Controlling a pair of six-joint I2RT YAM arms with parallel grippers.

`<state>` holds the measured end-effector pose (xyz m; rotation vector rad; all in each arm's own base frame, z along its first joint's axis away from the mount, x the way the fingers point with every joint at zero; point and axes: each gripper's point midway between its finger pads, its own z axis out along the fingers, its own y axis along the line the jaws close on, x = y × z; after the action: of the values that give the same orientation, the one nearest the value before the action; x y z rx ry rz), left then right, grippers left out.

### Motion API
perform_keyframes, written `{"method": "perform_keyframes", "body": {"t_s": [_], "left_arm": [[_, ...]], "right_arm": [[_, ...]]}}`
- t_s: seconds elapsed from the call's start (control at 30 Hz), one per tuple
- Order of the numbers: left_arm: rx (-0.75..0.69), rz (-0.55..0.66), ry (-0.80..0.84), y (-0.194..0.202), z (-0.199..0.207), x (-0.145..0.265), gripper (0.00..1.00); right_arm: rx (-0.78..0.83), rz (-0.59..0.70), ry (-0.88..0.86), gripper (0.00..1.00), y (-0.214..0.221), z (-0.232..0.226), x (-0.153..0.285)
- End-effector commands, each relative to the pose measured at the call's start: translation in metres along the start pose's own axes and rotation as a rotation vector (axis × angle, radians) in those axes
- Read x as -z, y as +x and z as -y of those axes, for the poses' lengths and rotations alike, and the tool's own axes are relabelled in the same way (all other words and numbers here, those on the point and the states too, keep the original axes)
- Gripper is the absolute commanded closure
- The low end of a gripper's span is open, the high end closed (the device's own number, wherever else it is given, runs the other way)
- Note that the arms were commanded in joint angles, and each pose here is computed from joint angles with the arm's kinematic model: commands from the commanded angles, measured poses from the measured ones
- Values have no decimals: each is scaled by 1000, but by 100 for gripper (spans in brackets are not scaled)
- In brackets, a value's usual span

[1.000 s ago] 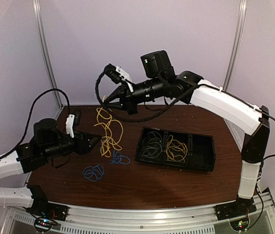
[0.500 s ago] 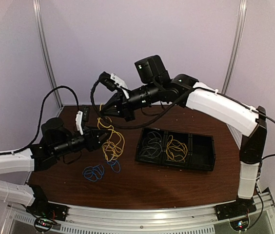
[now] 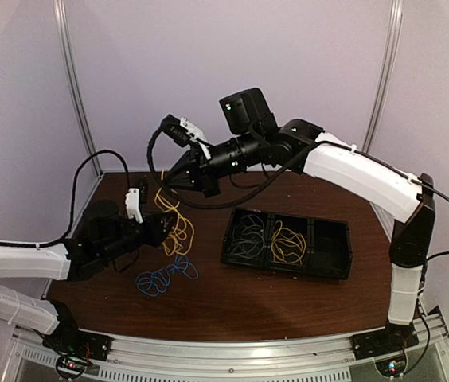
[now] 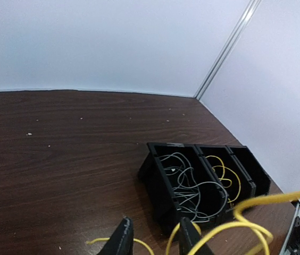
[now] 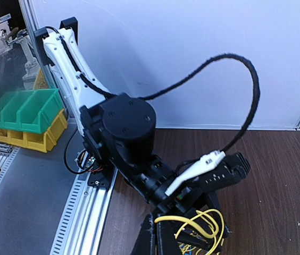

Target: Untangle the cables

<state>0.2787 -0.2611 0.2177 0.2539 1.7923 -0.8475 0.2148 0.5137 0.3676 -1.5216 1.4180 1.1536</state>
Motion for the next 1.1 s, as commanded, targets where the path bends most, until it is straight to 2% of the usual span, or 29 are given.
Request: {"method": "perform_keyframes", "body": {"t_s": [0.0, 0.07, 0.17, 0.27, 0.6, 0.83, 1.07], "left_arm": [[6, 92, -100, 5, -25, -19, 70], [1, 96, -156, 12, -38, -36, 70], [4, 35, -209, 35, -51, -62, 71], [30, -6, -223, 56, -59, -76, 72], [47, -105, -370, 101, -103, -72, 73], [36, -103, -353, 88, -95, -61, 71], [-3, 3, -180, 28, -47, -42, 51]], "right_arm": [[41, 90, -105, 100, -42, -36, 26], [62, 133, -140, 100, -62, -51, 41], [123, 193, -143, 100, -91, -69, 68], [173, 203, -121, 100, -100, -77, 84], [265, 266, -49, 100, -131, -79, 129], [256, 245, 29, 100, -123, -60, 140], [230, 201, 113, 100, -102, -34, 146]]}}
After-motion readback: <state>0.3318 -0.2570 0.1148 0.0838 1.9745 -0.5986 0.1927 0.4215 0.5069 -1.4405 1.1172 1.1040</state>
